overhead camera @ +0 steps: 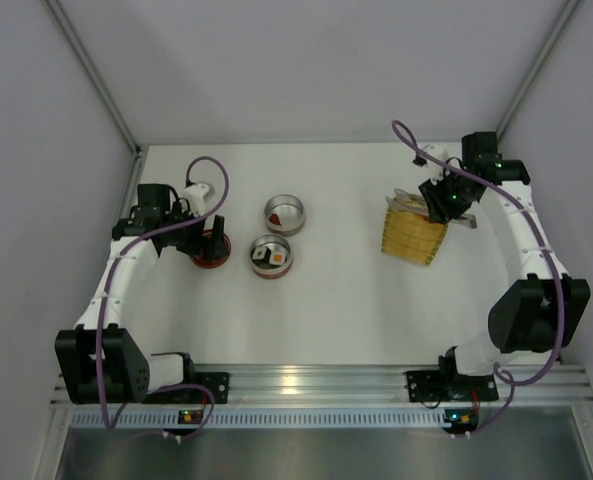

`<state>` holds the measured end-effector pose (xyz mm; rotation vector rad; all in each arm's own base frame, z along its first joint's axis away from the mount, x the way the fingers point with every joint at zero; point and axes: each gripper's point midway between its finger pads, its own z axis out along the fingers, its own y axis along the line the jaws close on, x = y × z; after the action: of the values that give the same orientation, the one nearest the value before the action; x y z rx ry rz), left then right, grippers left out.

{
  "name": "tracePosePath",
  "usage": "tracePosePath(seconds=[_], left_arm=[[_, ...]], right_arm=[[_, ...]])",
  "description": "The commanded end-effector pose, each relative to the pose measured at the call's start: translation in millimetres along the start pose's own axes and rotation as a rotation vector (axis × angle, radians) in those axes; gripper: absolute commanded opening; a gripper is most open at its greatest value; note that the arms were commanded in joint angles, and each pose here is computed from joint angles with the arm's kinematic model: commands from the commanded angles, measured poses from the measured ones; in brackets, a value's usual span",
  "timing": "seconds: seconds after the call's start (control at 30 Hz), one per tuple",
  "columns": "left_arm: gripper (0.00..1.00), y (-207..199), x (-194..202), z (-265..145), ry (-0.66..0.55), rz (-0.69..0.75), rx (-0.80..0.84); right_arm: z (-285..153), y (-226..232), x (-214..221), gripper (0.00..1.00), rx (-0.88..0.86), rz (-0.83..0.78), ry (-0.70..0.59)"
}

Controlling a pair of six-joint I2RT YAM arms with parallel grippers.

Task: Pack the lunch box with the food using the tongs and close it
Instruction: Pick up the fake food from the plate.

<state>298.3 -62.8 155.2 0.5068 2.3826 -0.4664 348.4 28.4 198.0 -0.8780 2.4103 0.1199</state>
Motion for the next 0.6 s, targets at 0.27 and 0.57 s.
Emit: tracePosePath(seconds=[0.27,0.57], left_arm=[[0.98,-5,-19,-13,-0.056,0.031,0.015],[0.98,-4,-19,-11,-0.055,0.02,0.011]], right_arm=[[-23,-52,58,0.41,0.076,-0.063,0.1],[-12,-65,65,0.43,0.093,-0.069,0.112]])
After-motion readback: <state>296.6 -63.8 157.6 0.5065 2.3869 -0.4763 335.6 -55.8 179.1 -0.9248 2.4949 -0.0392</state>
